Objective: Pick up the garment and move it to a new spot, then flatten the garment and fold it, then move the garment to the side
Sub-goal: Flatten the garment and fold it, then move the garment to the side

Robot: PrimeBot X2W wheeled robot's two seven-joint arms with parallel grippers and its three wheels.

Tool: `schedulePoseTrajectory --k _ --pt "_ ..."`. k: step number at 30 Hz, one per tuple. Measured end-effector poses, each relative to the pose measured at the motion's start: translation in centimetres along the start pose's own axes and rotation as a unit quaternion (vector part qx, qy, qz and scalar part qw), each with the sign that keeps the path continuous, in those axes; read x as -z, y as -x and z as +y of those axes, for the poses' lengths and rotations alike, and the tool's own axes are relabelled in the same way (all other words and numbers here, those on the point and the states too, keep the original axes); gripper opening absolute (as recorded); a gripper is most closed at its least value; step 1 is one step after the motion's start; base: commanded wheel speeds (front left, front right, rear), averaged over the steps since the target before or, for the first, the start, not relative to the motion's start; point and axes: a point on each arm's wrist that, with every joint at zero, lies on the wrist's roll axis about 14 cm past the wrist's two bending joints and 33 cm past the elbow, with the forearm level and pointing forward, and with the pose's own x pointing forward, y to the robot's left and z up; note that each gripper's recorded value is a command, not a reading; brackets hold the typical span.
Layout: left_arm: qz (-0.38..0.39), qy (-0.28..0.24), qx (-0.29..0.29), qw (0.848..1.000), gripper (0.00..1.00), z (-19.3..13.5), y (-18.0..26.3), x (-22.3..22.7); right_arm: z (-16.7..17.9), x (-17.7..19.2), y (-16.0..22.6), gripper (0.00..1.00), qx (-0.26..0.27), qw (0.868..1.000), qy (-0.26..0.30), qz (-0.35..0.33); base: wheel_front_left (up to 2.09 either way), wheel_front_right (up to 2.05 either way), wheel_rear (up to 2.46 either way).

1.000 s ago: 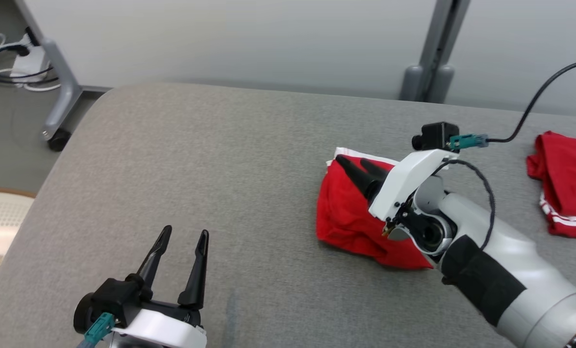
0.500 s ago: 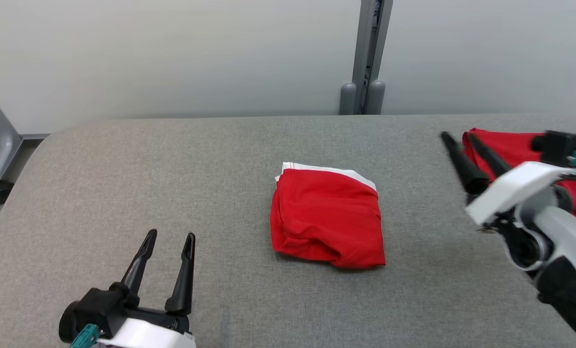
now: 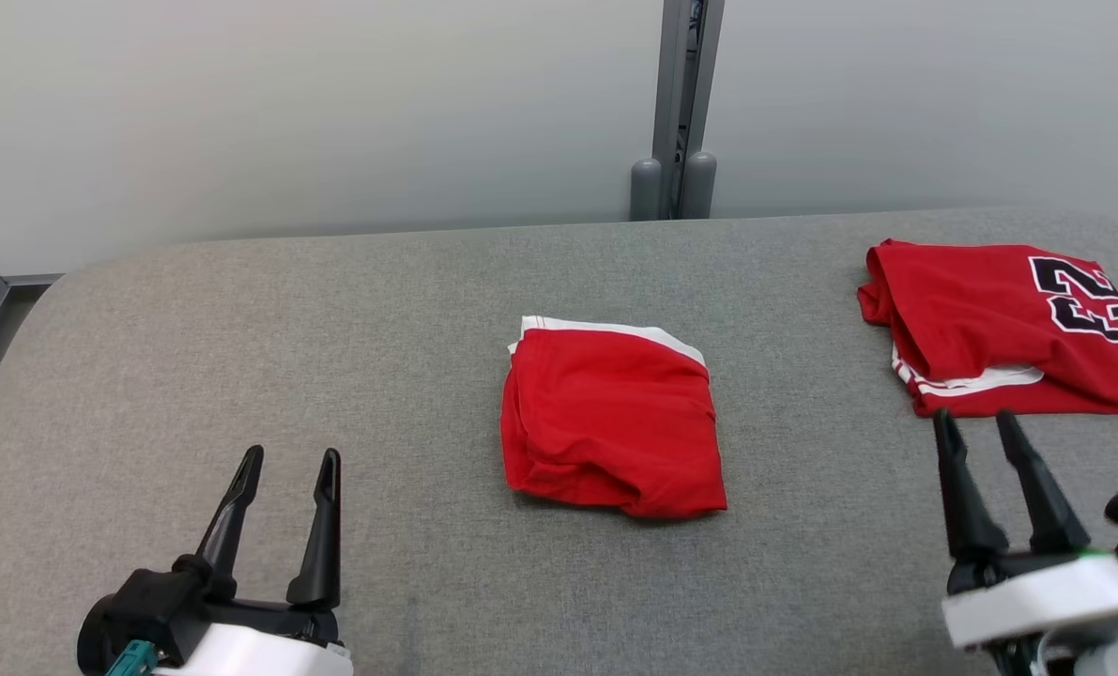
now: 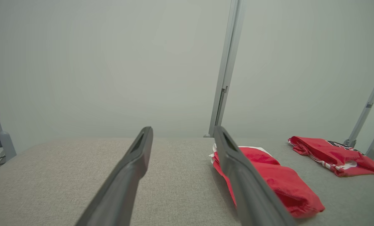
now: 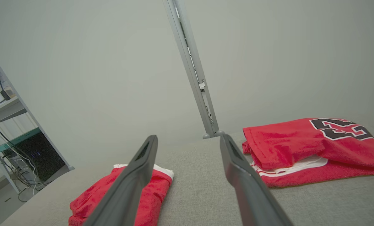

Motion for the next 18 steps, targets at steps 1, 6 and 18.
schedulePoseTrajectory --k 1,6,18 --pt "0.000 -0.001 -0.001 1.000 1.00 0.1 0.0 0.0 0.0 0.5 0.6 1.00 0.006 1.000 0.006 0.005 0.00 0.00 0.00" --pt "0.009 -0.002 -0.006 1.000 1.00 0.4 -0.2 0.6 -0.3 1.6 1.8 1.00 0.019 0.999 0.042 0.017 0.00 0.00 0.00" --pt "0.026 -0.001 -0.009 1.000 1.00 0.3 -0.2 1.7 0.5 2.7 1.6 1.00 0.013 0.998 0.057 0.031 0.00 0.00 0.00"
